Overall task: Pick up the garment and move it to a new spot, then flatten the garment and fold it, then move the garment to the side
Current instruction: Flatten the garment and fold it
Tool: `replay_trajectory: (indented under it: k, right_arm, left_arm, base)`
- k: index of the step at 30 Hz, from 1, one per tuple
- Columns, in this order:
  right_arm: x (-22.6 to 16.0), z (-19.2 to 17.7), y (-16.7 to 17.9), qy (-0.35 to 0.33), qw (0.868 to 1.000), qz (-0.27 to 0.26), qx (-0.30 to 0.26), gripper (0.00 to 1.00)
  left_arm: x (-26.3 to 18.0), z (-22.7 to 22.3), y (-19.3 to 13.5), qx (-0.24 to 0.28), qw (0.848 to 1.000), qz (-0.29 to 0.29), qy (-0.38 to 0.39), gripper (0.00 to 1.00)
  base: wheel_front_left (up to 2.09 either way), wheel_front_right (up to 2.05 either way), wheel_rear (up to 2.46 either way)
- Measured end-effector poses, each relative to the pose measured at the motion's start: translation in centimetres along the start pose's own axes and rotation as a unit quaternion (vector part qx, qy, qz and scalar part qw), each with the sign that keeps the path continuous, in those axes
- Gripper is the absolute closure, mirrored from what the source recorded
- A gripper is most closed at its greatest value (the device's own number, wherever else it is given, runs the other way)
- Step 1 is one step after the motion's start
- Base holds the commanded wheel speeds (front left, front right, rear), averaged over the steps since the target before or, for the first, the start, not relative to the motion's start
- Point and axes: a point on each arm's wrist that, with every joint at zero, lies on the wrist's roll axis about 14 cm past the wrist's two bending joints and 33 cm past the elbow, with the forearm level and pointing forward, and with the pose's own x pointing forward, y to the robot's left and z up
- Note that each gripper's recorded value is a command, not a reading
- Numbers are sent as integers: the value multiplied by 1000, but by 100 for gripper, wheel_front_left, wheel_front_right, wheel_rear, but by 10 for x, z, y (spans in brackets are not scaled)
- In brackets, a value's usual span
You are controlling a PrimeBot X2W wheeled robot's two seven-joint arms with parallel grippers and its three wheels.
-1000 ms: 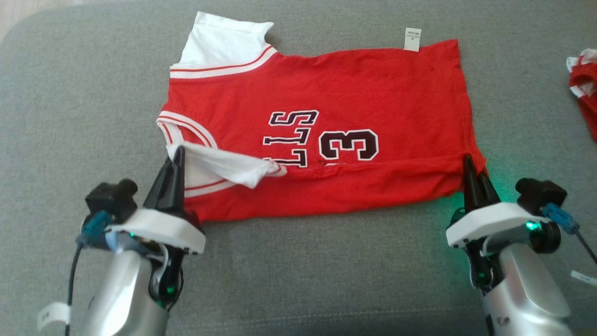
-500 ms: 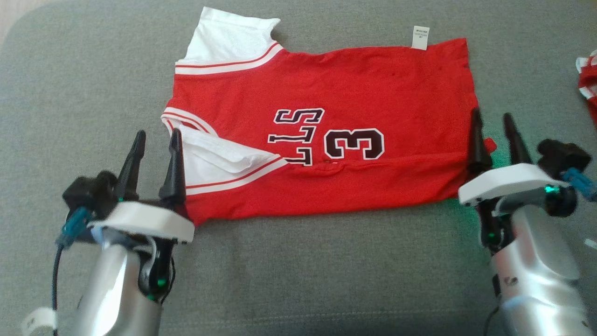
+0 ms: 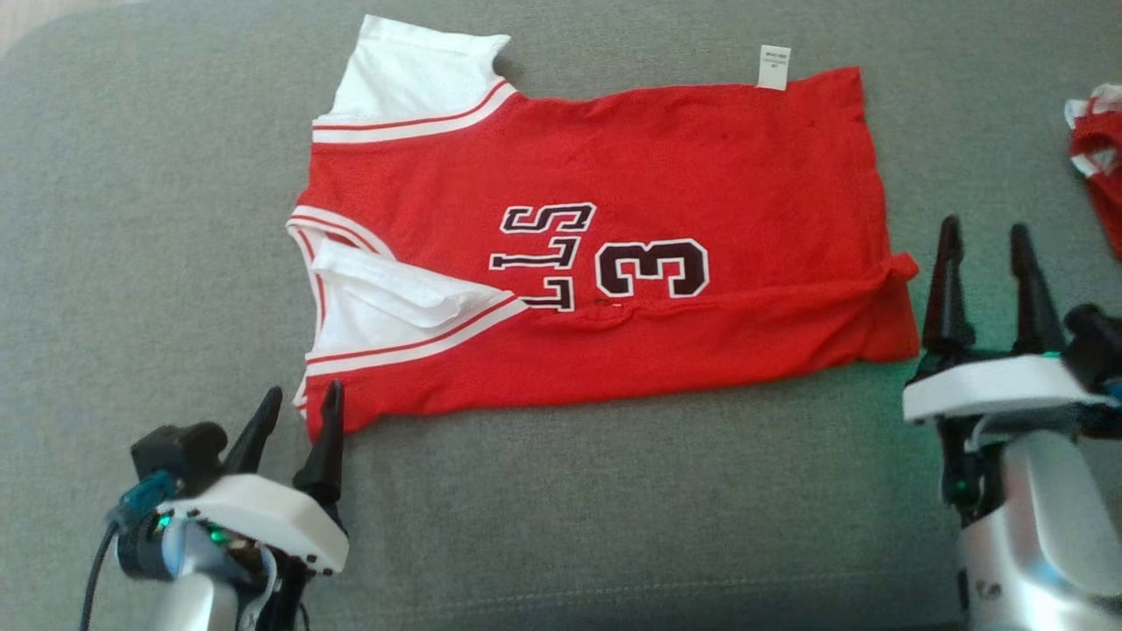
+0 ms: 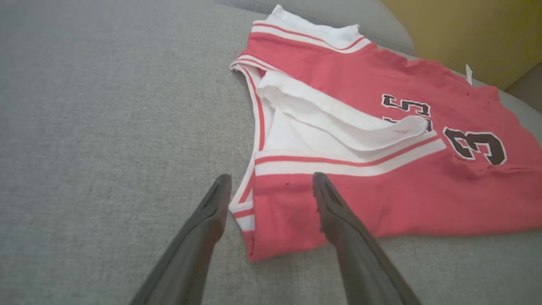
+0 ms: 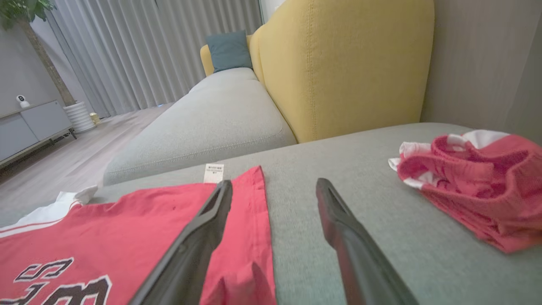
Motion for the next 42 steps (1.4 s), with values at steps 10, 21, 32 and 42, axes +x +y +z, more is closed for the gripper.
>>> replay_trajectory:
  k: [10,21,32,42]
  right_arm:
    - [-8,12,-2,-17,1000,-1,5,0]
    - [-19,5,-11,1,1000,-12,5,0]
    - [-39,-60,-21,153,988,-27,-2,0]
    - [-44,-97,-1,239,971,0,-4,0]
  left_arm:
    - [-4,-29,5,-15,994,29,103,0]
    - [0,-35,4,-20,989,31,143,53]
    - [0,-11,1,-25,996,26,86,100]
    - [-9,7,9,-30,998,41,44,100]
  base:
    - [0,0,0]
    - [0,0,0]
    - [0,0,0]
    - [0,0,0]
